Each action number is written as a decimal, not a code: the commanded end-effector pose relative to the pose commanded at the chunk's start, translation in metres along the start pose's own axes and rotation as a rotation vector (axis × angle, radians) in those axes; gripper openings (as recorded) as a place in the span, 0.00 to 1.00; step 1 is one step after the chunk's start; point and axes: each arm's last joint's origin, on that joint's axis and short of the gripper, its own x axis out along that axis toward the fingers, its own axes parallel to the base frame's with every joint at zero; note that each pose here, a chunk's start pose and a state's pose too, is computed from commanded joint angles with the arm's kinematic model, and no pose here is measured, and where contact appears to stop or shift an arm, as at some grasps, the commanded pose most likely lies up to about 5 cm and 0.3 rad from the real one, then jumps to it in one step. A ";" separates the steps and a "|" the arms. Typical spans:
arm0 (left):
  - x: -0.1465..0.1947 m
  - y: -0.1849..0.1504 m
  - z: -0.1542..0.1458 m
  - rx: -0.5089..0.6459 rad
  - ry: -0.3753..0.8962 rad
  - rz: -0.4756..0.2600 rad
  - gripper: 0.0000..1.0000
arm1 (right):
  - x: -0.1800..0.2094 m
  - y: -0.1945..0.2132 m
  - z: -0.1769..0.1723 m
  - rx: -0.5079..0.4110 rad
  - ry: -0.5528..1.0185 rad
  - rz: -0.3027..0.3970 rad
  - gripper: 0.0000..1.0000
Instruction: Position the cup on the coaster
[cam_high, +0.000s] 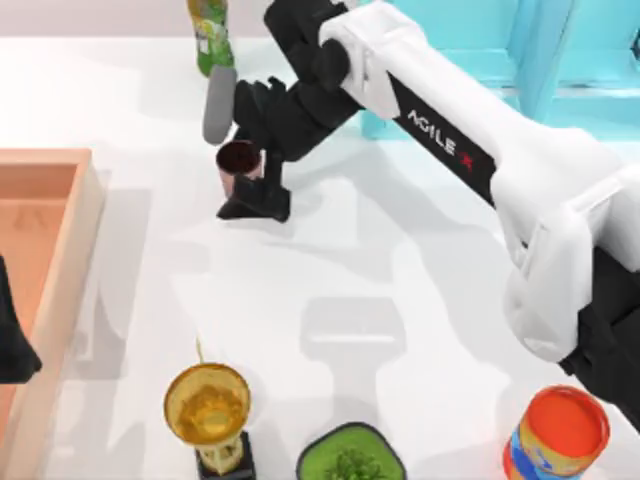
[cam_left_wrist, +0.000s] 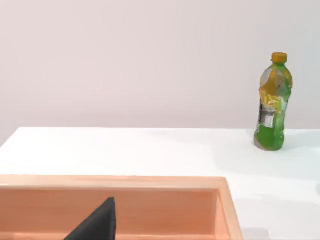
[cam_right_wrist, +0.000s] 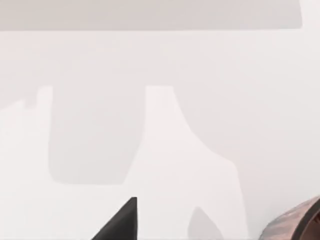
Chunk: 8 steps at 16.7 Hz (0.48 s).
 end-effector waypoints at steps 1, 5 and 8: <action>0.000 0.000 0.000 0.000 0.000 0.000 1.00 | 0.000 0.000 0.000 0.000 0.000 0.000 0.62; 0.000 0.000 0.000 0.000 0.000 0.000 1.00 | 0.000 0.000 0.000 0.000 0.000 0.000 0.32; 0.000 0.000 0.000 0.000 0.000 0.000 1.00 | 0.000 0.000 0.000 0.000 0.000 0.000 0.10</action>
